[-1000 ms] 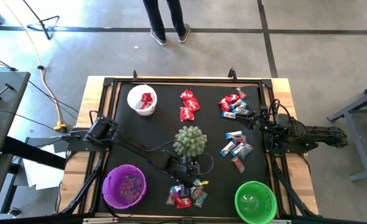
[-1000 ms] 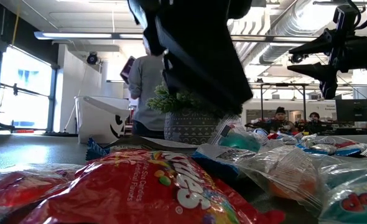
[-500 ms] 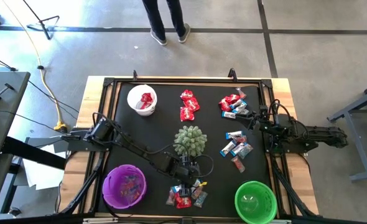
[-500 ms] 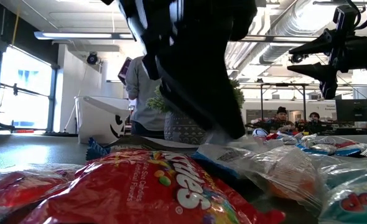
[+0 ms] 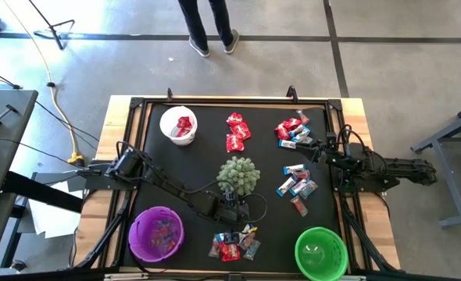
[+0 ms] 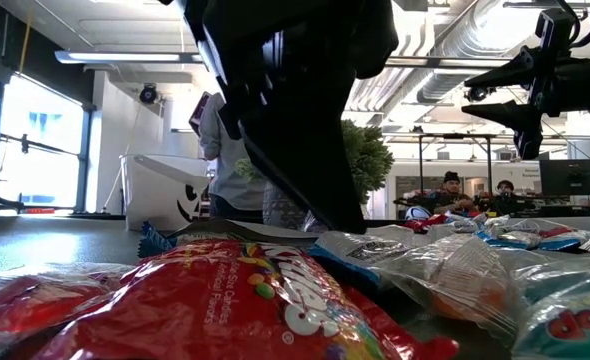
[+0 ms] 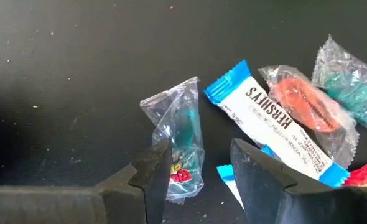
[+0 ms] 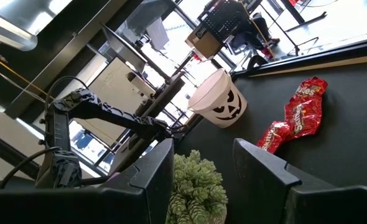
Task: Organize candy in baskets
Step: Put the blue gummy into the purple bucket
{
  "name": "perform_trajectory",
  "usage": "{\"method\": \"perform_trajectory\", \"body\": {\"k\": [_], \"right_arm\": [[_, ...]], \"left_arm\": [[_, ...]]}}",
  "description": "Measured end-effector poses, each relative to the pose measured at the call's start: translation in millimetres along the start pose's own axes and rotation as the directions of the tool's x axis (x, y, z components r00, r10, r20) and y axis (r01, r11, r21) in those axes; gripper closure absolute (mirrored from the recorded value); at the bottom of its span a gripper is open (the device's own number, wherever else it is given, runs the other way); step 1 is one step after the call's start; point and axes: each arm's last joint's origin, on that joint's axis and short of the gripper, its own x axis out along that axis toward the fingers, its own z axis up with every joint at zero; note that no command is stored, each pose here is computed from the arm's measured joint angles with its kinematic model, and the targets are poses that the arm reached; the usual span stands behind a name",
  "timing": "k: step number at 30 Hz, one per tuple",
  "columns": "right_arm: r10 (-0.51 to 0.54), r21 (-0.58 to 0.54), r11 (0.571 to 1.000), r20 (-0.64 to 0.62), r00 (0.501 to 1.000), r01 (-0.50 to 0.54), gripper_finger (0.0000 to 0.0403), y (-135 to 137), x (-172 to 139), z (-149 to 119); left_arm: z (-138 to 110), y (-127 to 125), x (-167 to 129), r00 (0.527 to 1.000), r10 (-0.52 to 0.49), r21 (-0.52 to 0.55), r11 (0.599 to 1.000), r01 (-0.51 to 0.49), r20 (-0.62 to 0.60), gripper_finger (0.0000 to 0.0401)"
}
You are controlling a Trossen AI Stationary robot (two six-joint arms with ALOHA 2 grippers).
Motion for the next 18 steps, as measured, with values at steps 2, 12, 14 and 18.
{"method": "perform_trajectory", "body": {"k": [2,12,14,18], "right_arm": [[0.000,0.000,1.000,0.000,1.000,0.000,0.0240,0.0,0.0,0.0],[0.000,0.000,1.000,0.000,1.000,0.000,0.0240,0.0,0.0,0.0],[0.001,0.000,1.000,0.000,1.000,-0.001,0.0240,0.0,0.0,0.0],[0.000,0.000,1.000,0.000,1.000,0.000,0.0240,0.0,0.0,-0.1]], "left_arm": [[0.8,-0.1,-0.4,1.000,0.004,-0.004,1.000,-0.004,0.010,0.0247],[3.3,-1.1,-1.6,0.999,0.007,-0.008,1.000,-0.007,0.040,0.0247],[2.9,-0.4,-1.5,0.999,0.012,-0.001,1.000,-0.012,0.035,0.0247],[2.4,4.9,-0.9,0.998,0.060,0.049,0.997,-0.062,0.026,0.0247]]}}
